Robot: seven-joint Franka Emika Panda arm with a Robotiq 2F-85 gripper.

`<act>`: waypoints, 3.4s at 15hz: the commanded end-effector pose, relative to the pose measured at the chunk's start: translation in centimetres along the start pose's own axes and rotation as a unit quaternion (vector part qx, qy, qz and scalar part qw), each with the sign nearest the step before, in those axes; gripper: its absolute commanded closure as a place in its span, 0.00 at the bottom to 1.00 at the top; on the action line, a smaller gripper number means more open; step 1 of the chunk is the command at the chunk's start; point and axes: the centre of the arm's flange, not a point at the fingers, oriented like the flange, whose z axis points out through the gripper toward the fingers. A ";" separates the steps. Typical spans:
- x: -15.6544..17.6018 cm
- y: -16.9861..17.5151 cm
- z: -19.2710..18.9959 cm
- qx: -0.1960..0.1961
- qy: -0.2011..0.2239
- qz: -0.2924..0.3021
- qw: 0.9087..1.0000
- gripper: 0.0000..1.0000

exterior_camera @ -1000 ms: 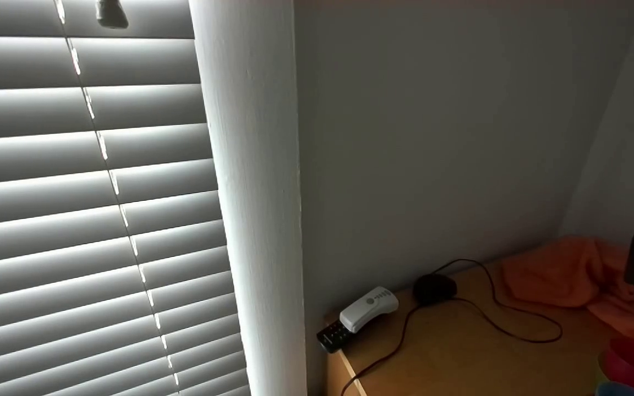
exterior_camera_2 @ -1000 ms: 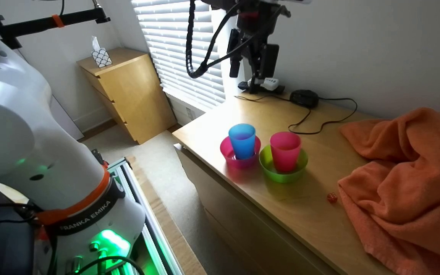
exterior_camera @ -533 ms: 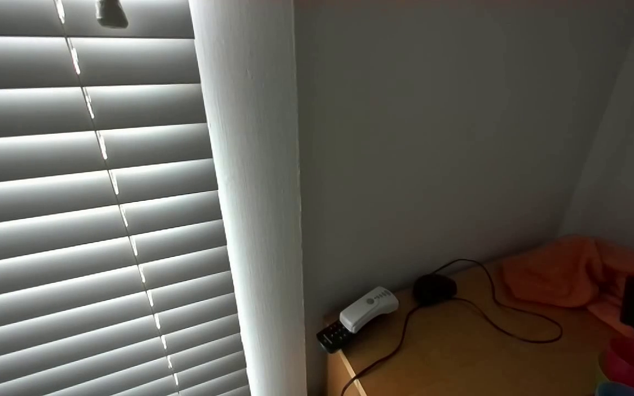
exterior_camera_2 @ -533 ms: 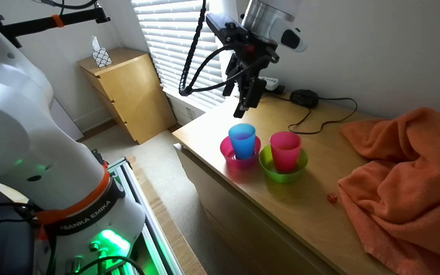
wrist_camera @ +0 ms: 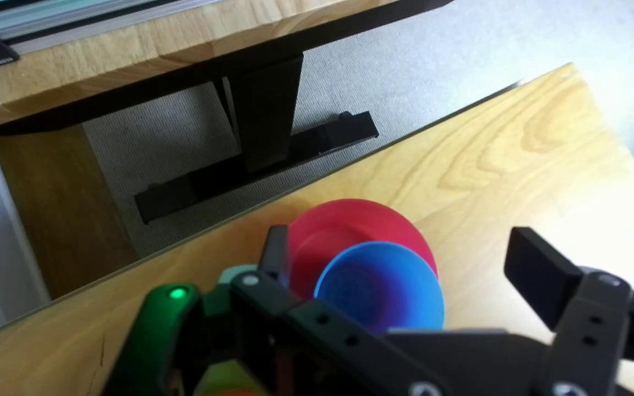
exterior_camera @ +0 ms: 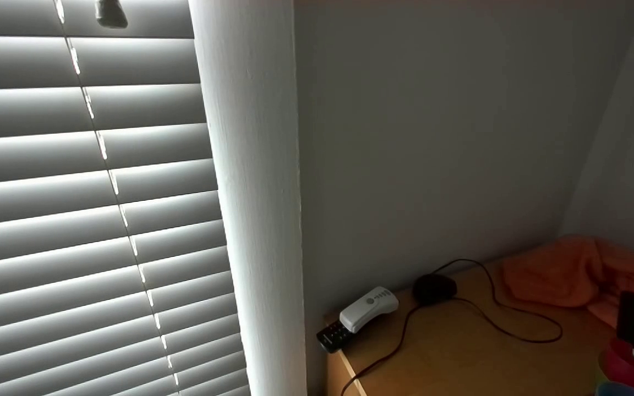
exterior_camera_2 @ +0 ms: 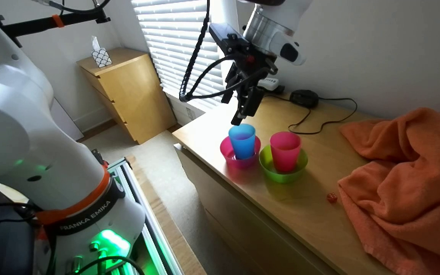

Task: Swap the pink cup and blue cup's positions

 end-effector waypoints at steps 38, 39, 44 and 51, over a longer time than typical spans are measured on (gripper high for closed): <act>5.1 -1.6 5.0 0.044 0.014 0.054 0.997 0.19; 5.2 -1.6 5.0 0.043 0.013 0.056 0.997 0.12; 5.5 -1.5 5.7 0.039 0.004 0.057 0.998 0.65; 4.0 -1.9 4.3 0.028 -0.004 0.049 0.998 1.00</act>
